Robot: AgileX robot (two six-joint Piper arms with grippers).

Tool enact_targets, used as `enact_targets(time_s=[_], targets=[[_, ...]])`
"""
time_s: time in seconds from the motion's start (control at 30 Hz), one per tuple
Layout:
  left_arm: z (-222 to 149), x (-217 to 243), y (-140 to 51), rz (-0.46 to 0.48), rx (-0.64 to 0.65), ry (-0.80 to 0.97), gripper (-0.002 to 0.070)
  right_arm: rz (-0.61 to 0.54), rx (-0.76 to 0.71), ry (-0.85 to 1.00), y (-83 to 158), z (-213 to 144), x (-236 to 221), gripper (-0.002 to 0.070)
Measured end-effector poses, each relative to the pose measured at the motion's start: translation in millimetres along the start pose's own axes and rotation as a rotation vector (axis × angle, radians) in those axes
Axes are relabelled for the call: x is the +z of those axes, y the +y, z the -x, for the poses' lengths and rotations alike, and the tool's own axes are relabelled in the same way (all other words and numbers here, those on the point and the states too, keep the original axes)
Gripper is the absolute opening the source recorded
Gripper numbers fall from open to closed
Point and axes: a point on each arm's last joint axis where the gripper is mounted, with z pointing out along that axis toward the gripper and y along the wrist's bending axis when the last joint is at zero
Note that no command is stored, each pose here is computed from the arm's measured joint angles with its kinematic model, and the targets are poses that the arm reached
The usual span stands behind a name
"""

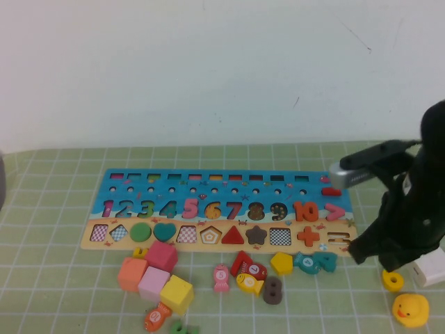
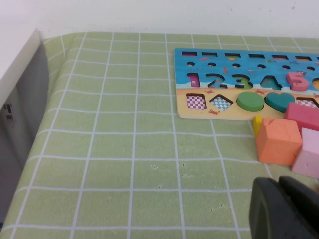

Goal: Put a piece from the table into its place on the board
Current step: Pick up the "number 6"

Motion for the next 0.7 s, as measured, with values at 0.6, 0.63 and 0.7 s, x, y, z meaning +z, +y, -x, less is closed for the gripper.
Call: enact_targets(time_s=[0.6,0.63,0.7], targets=[[0,0,0.0,0.000,0.000,0.000,-0.0001,-0.081,0.114,0.105,-6,13,81,0.0382],[0,0,0.0,0.000,0.000,0.000,-0.0001,-0.086,0.124,0.110,-10,13,83,0.0383],[0,0,0.0,0.000,0.000,0.000,-0.0001,-0.095,0.148,0.115,-18,13,86,0.0383]])
